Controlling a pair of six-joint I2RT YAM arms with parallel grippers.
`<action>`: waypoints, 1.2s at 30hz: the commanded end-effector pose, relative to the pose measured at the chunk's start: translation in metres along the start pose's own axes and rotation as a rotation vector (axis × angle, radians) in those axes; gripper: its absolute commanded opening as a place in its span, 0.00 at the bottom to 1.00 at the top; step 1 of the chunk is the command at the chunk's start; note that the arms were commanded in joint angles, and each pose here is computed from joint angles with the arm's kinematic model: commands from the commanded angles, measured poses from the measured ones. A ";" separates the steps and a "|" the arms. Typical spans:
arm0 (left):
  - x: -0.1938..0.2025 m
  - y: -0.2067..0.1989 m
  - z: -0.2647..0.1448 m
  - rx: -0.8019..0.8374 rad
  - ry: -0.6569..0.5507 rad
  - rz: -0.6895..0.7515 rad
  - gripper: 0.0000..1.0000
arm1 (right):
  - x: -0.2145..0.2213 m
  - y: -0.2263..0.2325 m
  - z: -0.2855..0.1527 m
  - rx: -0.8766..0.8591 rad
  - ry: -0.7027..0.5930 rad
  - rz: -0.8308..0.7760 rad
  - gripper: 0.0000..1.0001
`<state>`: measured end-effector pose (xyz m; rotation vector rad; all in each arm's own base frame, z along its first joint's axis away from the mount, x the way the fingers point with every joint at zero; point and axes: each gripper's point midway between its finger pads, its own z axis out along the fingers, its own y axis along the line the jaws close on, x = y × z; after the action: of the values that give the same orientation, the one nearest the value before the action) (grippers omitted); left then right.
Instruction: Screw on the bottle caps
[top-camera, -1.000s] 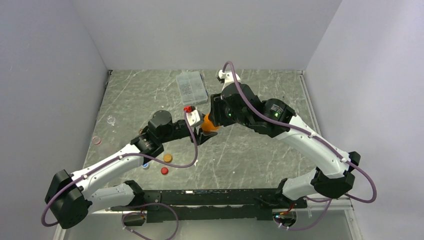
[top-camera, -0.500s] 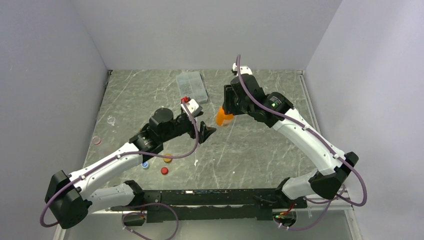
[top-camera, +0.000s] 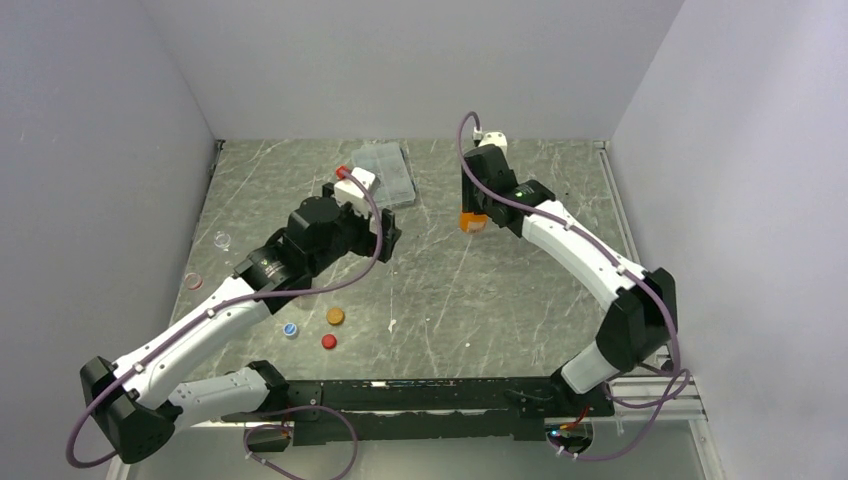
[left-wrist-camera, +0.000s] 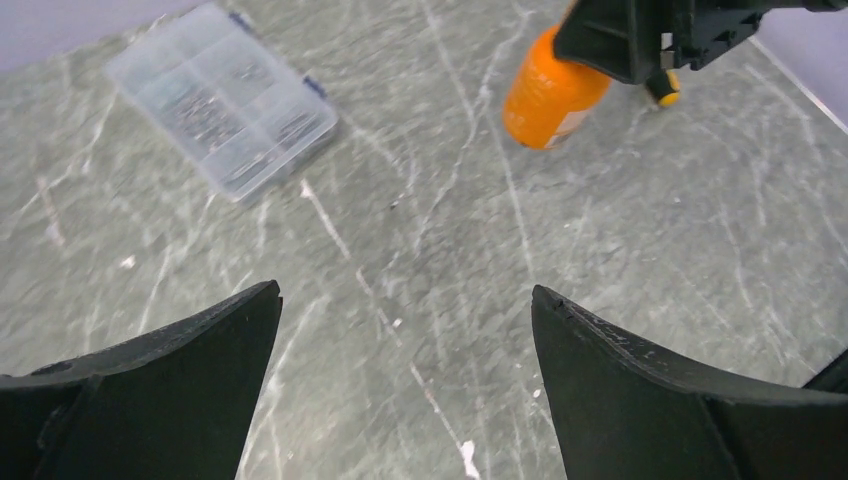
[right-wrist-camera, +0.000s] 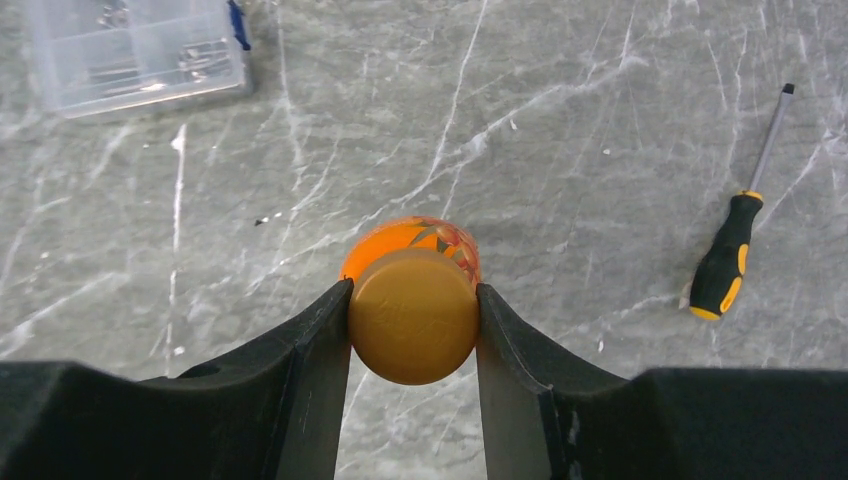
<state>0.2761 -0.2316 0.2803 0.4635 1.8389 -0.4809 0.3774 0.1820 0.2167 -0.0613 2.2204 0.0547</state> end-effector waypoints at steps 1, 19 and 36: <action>-0.003 0.031 -0.021 -0.136 0.050 -0.068 0.99 | -0.022 -0.002 0.029 0.000 -0.104 0.012 0.12; 0.025 0.082 -0.048 -0.357 0.141 -0.182 1.00 | 0.038 -0.008 0.101 0.024 0.013 0.005 0.32; 0.035 0.101 -0.058 -0.491 0.140 -0.228 0.99 | 0.036 -0.011 0.078 0.010 0.014 0.049 0.93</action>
<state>0.2746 -0.1252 0.2543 0.0204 2.0749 -0.1820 0.4154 0.1725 0.1032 -0.0421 2.3118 0.0053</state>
